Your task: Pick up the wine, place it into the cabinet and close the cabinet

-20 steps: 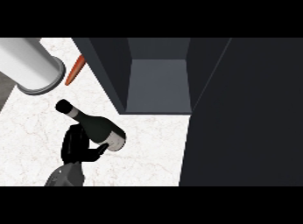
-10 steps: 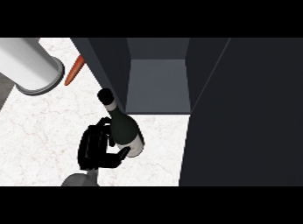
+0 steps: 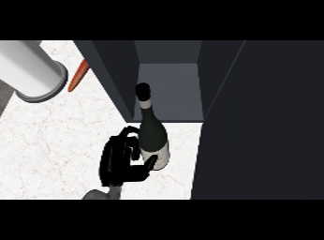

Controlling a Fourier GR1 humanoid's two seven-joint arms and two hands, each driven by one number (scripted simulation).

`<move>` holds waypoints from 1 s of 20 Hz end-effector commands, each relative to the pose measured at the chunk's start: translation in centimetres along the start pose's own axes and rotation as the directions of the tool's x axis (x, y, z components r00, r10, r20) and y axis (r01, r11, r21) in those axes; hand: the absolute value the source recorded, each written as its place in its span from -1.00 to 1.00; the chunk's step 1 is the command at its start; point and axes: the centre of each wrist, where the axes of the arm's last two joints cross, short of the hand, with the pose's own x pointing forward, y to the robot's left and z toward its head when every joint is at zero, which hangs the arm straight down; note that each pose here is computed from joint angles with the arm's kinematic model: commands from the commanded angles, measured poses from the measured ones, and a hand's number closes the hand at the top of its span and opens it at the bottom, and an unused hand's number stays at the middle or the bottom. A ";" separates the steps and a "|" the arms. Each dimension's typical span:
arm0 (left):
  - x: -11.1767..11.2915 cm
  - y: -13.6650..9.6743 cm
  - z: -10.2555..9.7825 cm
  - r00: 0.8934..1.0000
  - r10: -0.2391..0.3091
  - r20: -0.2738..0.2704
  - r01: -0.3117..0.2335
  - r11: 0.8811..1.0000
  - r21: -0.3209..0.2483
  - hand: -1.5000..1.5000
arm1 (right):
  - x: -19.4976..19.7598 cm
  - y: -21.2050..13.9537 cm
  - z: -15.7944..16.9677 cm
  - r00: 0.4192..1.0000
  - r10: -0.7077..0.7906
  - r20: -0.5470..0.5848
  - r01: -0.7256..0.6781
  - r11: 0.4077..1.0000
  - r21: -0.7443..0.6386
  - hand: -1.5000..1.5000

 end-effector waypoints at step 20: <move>-2.5 -2.9 -6.6 0.999 -0.034 0.038 0.032 0.999 0.042 1.00 | -0.7 -2.0 -0.9 0.999 -0.036 0.025 0.035 0.999 0.021 -1.00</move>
